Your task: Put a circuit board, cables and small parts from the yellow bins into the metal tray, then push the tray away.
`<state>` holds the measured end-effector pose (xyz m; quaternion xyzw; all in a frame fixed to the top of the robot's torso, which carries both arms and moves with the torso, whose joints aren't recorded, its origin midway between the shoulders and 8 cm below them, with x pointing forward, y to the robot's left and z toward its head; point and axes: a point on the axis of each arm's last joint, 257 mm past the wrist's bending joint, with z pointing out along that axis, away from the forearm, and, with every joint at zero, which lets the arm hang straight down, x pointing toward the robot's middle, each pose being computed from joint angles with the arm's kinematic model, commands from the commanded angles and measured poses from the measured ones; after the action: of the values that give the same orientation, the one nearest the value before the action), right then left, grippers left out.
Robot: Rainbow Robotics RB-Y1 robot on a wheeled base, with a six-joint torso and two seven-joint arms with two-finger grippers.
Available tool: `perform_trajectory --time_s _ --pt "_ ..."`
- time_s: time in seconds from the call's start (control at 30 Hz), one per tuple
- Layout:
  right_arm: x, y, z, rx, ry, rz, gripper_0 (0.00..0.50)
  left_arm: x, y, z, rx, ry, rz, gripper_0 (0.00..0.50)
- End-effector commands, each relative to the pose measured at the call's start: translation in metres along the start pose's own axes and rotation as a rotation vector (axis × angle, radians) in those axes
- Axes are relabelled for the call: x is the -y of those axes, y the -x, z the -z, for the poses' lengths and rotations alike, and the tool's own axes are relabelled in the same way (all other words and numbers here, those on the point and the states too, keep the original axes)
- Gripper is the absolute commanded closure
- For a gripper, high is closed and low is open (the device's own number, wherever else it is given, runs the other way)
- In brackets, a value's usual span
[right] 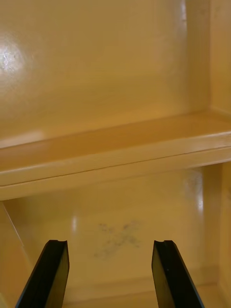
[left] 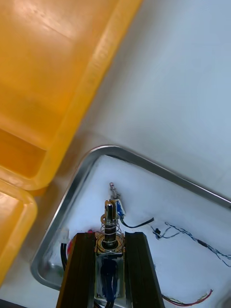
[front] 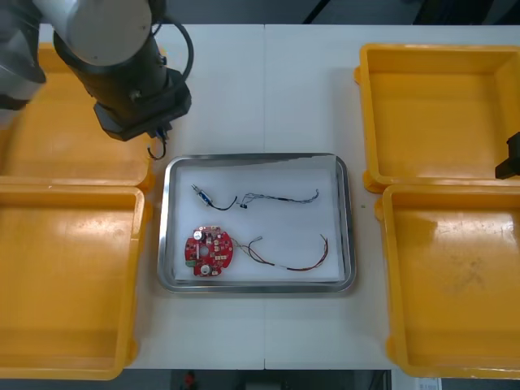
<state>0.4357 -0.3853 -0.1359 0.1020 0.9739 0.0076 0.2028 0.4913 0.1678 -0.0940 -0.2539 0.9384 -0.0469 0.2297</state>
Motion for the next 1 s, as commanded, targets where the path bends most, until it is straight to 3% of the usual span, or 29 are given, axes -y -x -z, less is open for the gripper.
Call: perform_trajectory --time_s 0.03,0.23,0.43,0.83,1.0 --pt "-0.003 -0.004 0.004 0.052 -0.001 0.034 0.0 0.027 -0.018 0.003 0.0 -0.054 0.03 0.5" --pt "-0.011 -0.013 0.001 0.081 0.008 0.097 0.0 0.045 -0.045 -0.015 -0.013 -0.072 0.036 0.5" --pt "-0.019 -0.017 -0.003 0.113 0.017 0.176 0.0 0.052 -0.072 -0.046 0.031 -0.052 -0.004 0.5" --pt "-0.022 -0.026 -0.009 0.094 0.042 0.177 0.0 0.065 -0.106 -0.077 0.047 -0.079 -0.006 0.5" --pt "-0.021 -0.029 -0.011 0.082 0.04 0.161 0.0 0.064 -0.106 -0.083 0.07 -0.077 0.012 0.5"
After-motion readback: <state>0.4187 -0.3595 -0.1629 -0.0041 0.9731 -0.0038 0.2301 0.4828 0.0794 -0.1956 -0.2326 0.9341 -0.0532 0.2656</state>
